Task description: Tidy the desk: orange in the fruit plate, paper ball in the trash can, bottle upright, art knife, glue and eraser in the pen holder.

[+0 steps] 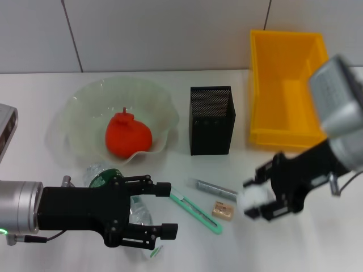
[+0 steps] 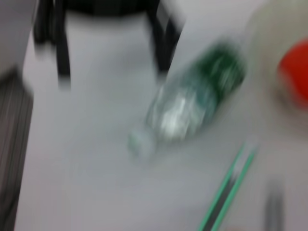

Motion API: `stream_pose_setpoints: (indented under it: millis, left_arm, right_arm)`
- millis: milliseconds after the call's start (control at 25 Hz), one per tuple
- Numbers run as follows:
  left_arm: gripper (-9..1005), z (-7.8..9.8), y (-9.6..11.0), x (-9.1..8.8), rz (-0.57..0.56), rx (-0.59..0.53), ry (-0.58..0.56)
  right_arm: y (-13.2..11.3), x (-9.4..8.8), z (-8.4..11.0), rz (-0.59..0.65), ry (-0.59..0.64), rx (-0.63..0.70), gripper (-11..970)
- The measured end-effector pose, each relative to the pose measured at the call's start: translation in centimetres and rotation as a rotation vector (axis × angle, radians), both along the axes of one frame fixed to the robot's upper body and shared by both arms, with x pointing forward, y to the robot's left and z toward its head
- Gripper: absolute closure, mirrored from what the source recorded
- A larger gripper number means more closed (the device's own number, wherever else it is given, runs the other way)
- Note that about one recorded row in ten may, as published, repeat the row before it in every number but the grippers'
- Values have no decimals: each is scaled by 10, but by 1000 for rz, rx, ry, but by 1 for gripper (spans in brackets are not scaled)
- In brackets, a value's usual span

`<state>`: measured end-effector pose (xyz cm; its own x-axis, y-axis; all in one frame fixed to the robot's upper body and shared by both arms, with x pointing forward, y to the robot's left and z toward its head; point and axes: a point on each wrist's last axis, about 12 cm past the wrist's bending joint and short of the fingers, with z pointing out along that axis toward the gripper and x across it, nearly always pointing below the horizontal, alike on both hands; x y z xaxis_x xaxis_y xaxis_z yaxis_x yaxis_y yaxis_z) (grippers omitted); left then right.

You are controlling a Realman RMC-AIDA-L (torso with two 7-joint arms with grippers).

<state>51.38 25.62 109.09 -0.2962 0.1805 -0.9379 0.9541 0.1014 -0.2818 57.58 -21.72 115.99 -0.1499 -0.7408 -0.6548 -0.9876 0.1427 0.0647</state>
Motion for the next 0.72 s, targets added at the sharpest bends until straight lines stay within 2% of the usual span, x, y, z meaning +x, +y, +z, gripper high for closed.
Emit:
stream_pose_setpoints:
  millis: [40, 160, 200, 280, 320, 360, 400, 440, 600, 720]
  left_arm:
    - [165, 0, 0, 0, 0, 0, 0]
    - [166, 0, 0, 0, -1, 0, -1]
    - [166, 0, 0, 0, -2, 0, -2]
    - [166, 0, -1, 0, -3, 0, -2]
    - [167, 0, -1, 0, -4, -1, -3]
    - [167, 0, -1, 0, -5, -1, -3]
    - [167, 0, -1, 0, -6, -1, -5]
    - [167, 0, -2, 0, -7, -2, -7]
    - [168, 0, -2, 0, -8, -2, -10]
    - [169, 0, -3, 0, -9, -3, -13]
  right_arm:
    - [0, 0, 0, 0, 0, 0, 404]
    - [-18, 4, 20, -90, -72, 163, 404]
    - [-31, 7, 31, -172, -131, 273, 404]
    - [-44, 12, 38, -262, -183, 359, 404]
    - [-44, 12, 38, -262, -183, 359, 405]
    - [-51, 14, 40, -316, -210, 400, 405]
    - [-63, 20, 41, -428, -258, 472, 405]
    - [-63, 20, 41, -428, -258, 472, 405]
    - [-79, 36, 32, -642, -312, 539, 405]
    - [-80, 43, 27, -703, -316, 541, 405]
